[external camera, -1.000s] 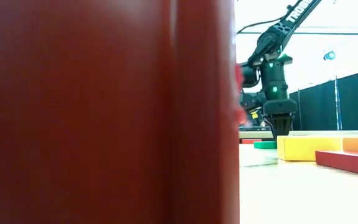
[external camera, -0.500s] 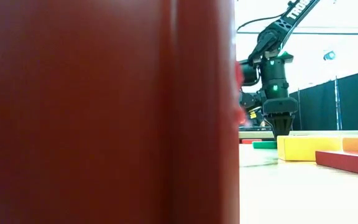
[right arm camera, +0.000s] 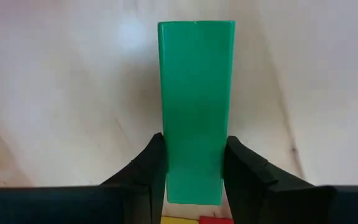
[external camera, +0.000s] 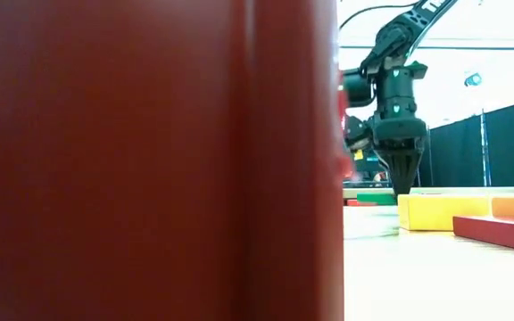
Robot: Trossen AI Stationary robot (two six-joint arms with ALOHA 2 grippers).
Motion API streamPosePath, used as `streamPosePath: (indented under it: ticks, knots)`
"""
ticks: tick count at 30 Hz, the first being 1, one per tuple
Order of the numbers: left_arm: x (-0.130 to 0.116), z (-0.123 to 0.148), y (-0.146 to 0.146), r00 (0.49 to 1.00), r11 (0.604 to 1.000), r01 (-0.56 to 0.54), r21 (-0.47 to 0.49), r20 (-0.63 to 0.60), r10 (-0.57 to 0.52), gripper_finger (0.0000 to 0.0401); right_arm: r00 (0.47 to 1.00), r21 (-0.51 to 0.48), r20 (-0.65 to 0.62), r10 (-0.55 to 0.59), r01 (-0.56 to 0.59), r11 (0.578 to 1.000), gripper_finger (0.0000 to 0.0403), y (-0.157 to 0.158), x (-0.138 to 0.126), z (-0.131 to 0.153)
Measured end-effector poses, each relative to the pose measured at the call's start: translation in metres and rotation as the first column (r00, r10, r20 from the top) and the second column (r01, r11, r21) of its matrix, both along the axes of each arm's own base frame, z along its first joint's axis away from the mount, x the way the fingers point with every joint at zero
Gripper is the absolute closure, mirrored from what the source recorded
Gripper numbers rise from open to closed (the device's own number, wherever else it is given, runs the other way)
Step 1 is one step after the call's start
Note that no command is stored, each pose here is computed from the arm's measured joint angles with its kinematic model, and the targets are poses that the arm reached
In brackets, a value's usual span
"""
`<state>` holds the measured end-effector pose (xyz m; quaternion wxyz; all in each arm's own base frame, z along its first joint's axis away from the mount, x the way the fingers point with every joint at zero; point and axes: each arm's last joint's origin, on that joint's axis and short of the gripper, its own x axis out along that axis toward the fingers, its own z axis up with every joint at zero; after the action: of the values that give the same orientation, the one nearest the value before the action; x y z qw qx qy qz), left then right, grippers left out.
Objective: Sort blocks
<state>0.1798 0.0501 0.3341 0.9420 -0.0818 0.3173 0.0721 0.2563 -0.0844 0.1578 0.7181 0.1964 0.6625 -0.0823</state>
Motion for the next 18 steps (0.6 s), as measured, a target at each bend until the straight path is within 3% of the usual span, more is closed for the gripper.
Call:
streamPosePath:
  ticks: [12,18]
  knots:
    - [0.0,0.0,0.0,1.0,1.0,0.0,0.0,0.0,0.0,0.0298,0.958,-0.073,0.275,-0.08,0.104,0.992,0.0298,0.009,-0.022,0.069]
    - [0.0,0.0,0.0,1.0,1.0,0.0,0.002,0.005,0.0,0.0298,0.856,-0.051,0.515,-0.042,0.08,0.995,0.0298,0.029,-0.031,0.109]
